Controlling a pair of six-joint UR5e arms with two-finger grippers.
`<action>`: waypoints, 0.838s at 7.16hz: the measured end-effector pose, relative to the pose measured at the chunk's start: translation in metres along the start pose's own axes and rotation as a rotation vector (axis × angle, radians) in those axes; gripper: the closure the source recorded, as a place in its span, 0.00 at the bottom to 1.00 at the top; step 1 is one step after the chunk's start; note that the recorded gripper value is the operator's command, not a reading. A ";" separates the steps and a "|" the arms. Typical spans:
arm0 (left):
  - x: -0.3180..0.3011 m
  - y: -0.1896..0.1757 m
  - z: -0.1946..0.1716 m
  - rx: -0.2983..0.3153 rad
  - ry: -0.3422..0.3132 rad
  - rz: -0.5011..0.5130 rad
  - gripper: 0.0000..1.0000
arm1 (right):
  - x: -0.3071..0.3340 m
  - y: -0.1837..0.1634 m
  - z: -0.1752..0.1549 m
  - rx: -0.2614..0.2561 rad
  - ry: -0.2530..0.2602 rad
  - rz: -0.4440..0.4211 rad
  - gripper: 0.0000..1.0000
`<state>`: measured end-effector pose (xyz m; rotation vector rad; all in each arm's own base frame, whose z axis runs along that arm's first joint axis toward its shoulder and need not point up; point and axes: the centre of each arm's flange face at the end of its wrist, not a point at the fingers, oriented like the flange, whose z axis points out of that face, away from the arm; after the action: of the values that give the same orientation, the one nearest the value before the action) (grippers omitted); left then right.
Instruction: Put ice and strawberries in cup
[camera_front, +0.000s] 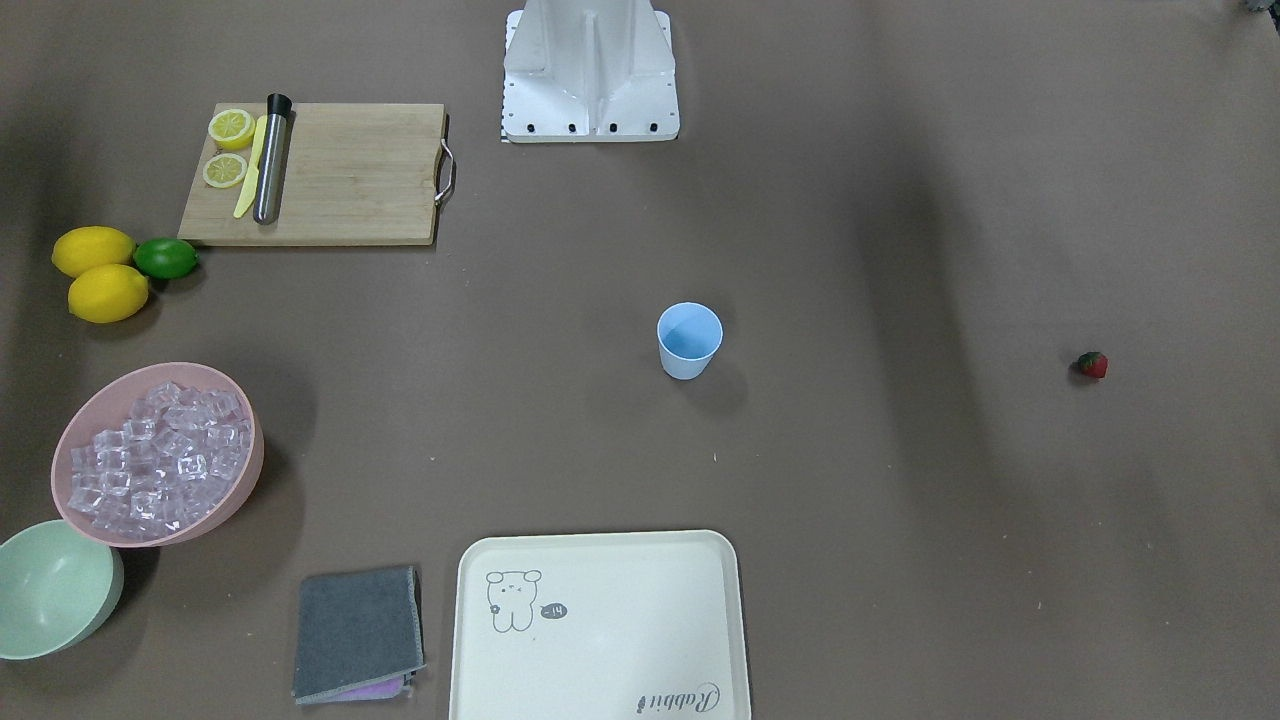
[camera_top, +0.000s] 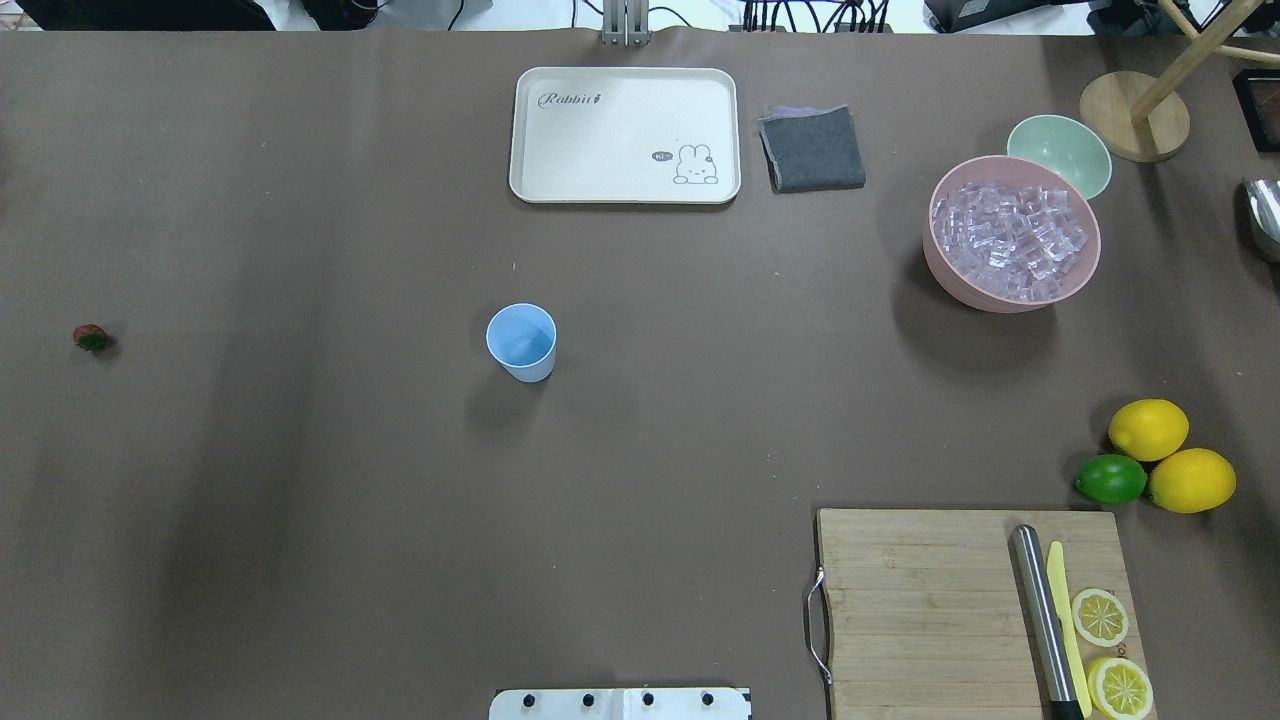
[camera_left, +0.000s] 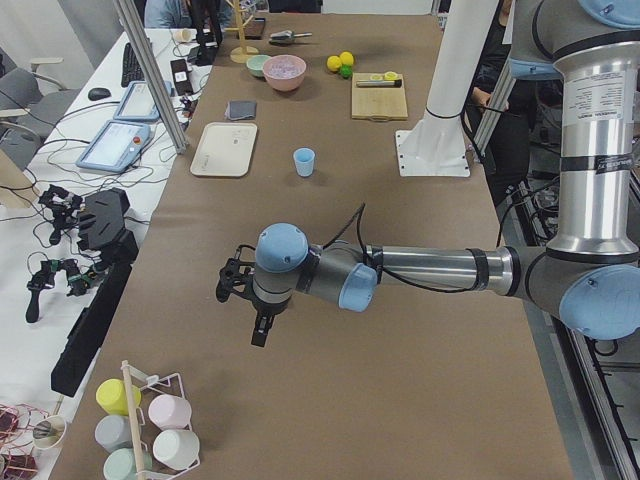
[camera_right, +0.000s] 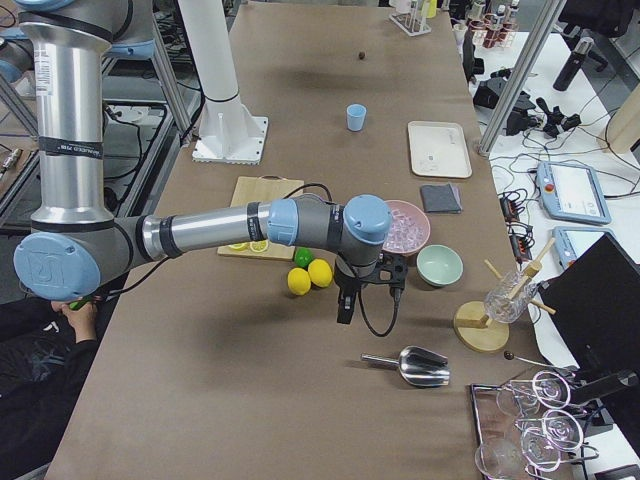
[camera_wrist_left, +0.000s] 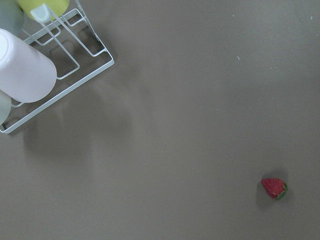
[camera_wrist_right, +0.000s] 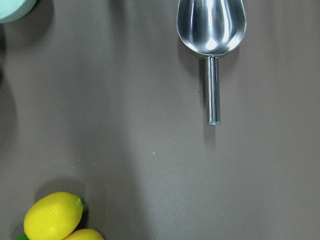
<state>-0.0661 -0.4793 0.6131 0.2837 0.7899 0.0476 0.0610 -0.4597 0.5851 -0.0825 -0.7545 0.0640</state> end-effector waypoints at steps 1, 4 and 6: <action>0.001 -0.001 -0.001 0.002 0.000 0.002 0.02 | -0.001 -0.001 -0.002 0.004 0.006 -0.001 0.00; 0.003 -0.005 -0.002 0.006 0.001 0.007 0.02 | -0.002 -0.002 -0.003 0.007 0.006 -0.013 0.00; 0.003 -0.006 -0.002 0.007 0.001 0.008 0.02 | -0.005 -0.003 -0.005 0.011 0.005 -0.020 0.00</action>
<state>-0.0654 -0.4844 0.6078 0.2931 0.7902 0.0526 0.0614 -0.4636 0.5785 -0.0644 -0.7502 0.0491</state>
